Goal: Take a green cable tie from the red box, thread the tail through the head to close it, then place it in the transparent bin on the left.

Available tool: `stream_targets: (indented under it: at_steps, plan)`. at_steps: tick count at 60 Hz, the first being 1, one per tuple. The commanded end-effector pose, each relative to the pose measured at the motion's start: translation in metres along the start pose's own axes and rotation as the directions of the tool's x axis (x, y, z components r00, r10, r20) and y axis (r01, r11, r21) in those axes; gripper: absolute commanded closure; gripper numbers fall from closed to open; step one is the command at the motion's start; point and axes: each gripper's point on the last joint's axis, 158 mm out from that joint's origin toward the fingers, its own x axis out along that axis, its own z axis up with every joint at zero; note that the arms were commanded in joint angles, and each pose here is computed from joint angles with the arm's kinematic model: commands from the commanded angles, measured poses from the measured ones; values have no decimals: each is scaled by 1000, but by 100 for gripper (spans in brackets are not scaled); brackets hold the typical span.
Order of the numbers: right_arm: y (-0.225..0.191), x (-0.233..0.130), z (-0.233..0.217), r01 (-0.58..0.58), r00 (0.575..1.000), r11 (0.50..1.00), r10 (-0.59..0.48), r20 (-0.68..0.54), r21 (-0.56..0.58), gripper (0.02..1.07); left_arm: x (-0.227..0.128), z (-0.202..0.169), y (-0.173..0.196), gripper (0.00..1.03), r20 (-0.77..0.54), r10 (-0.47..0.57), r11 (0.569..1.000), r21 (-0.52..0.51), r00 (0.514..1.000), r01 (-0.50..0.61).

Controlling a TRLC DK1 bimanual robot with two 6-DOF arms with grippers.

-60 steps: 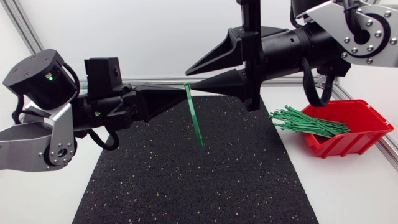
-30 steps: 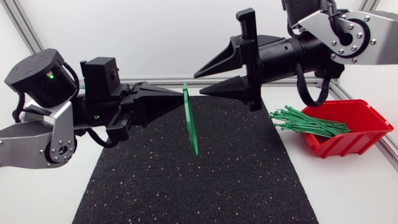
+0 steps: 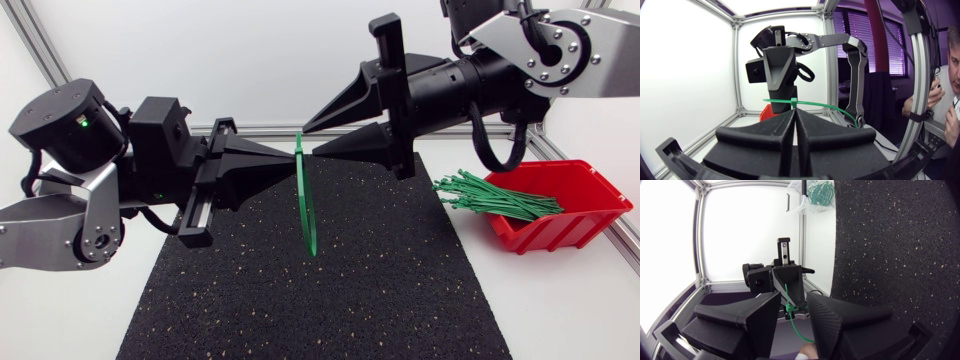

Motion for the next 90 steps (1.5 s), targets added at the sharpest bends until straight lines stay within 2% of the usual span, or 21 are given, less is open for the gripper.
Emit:
stream_targets:
  at_steps: [1,15,21,43,46,54,59,75,90]
  plan:
    - [-1,3,0,8,1000,1000,-8,-8,-22,66,1,-8,-1,100,-10,-13,999,50,1000,14]
    - [-3,3,-9,11,1000,998,-13,-20,-59,66,4,-13,0,100,-17,-22,995,93,1000,23]
    - [-6,5,-12,18,999,998,-19,-29,-61,81,6,-13,-2,100,-17,-26,994,105,999,28]
    - [-13,14,-23,43,997,996,-48,-57,-80,82,6,-15,0,100,-20,-19,994,105,1000,21]
    - [-14,12,-20,47,998,995,-51,-43,-83,90,7,-15,0,100,-20,-17,994,105,1000,19]
    - [-15,12,-18,52,998,995,-55,-33,-88,93,7,-15,-2,100,-20,-22,994,104,1000,24]
    - [-17,11,-15,60,998,993,-62,-13,-100,101,8,-15,-2,100,-19,-22,994,106,1000,24]
    - [-14,8,-14,65,998,989,-63,19,-132,101,8,-13,-11,100,-17,-34,993,109,999,36]
    - [-22,9,5,88,995,990,-83,52,-112,101,9,2,-48,100,-1,-88,988,131,996,87]
